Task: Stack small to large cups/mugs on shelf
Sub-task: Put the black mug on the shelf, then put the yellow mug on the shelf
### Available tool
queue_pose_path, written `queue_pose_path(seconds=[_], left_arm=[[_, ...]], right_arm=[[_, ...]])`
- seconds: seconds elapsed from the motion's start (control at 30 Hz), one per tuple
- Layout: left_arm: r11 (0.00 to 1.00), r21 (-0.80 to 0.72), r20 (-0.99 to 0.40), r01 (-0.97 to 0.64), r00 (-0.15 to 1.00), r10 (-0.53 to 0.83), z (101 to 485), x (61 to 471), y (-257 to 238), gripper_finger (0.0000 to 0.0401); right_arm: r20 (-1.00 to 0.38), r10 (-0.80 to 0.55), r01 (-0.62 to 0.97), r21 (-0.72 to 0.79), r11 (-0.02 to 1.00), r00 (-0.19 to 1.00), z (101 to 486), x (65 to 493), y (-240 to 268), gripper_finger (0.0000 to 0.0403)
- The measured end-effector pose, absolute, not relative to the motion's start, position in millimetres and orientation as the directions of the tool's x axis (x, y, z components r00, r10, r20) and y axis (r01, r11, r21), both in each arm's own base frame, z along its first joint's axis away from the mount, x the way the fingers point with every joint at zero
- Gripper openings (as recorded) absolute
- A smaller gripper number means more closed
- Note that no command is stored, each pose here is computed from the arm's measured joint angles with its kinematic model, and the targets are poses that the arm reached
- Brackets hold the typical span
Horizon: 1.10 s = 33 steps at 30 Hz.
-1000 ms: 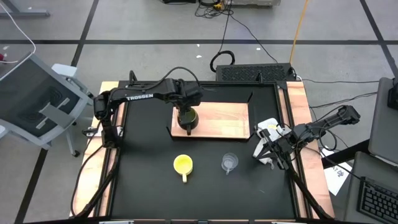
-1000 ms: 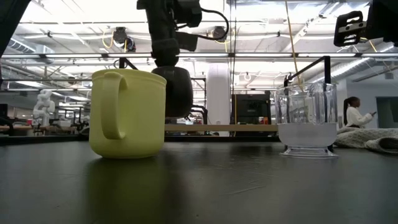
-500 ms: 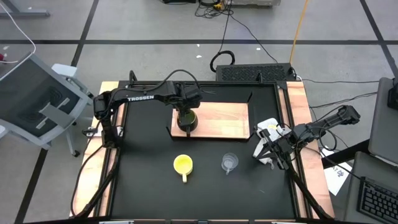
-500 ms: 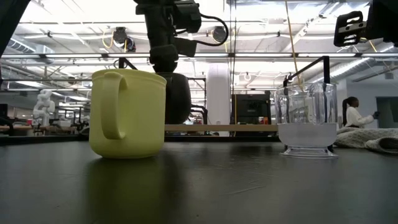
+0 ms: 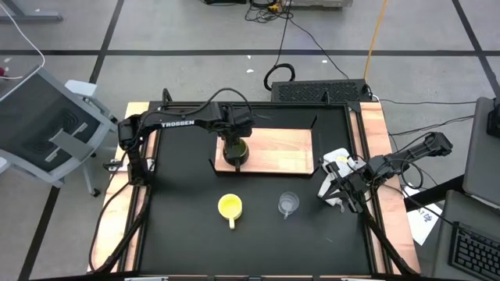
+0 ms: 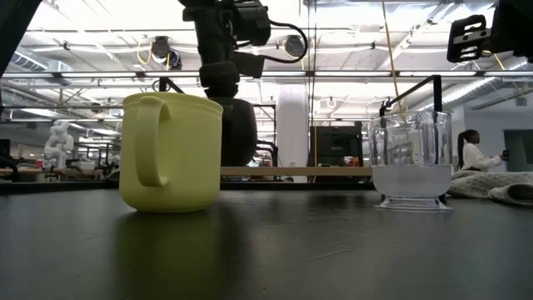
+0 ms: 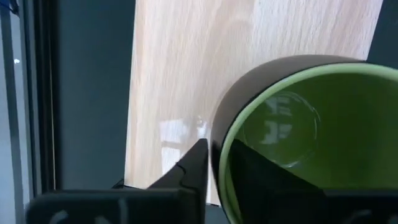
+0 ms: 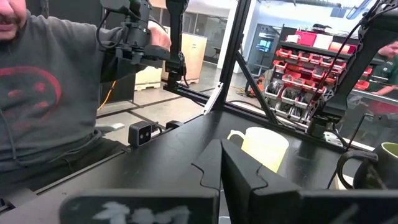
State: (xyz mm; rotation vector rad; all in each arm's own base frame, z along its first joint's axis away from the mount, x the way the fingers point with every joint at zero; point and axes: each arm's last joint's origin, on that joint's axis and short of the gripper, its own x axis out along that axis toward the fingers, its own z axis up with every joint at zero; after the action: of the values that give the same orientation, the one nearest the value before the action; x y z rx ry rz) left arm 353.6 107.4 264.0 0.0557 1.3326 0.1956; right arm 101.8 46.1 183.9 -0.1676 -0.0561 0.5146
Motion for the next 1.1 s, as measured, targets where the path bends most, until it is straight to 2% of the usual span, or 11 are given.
queue_pose_path(seconds=[0.1, 0.37, 0.5, 0.9, 1.1], left_arm=[[0.982, 0.155, -0.956, -0.112, 0.235, 0.178, 264.3, 354.9, 108.1, 0.0090], [0.981, 0.155, -0.954, -0.118, 0.239, 0.179, 264.4, 355.3, 108.3, 0.0099], [0.981, 0.154, -0.954, -0.120, 0.239, 0.180, 264.4, 355.2, 108.5, 0.0117], [0.981, 0.148, -0.954, -0.125, 0.245, 0.175, 265.0, 355.6, 108.5, 0.0230], [0.978, 0.147, -0.947, -0.145, 0.266, 0.182, 271.9, 357.6, 109.0, 0.0270]], right_arm=[[0.011, 0.494, -0.485, -0.174, 0.857, 0.869, 183.9, 101.8, 46.1, 0.0000], [0.011, 0.494, -0.485, -0.174, 0.857, 0.869, 183.9, 101.8, 46.1, 0.0000], [0.011, 0.494, -0.485, -0.173, 0.857, 0.869, 183.8, 101.8, 46.1, 0.0000], [-0.004, 0.494, -0.487, -0.172, 0.856, 0.869, 182.3, 101.7, 46.1, 0.0000], [-0.004, 0.494, -0.487, -0.172, 0.856, 0.869, 182.3, 101.7, 46.1, 0.0000]])
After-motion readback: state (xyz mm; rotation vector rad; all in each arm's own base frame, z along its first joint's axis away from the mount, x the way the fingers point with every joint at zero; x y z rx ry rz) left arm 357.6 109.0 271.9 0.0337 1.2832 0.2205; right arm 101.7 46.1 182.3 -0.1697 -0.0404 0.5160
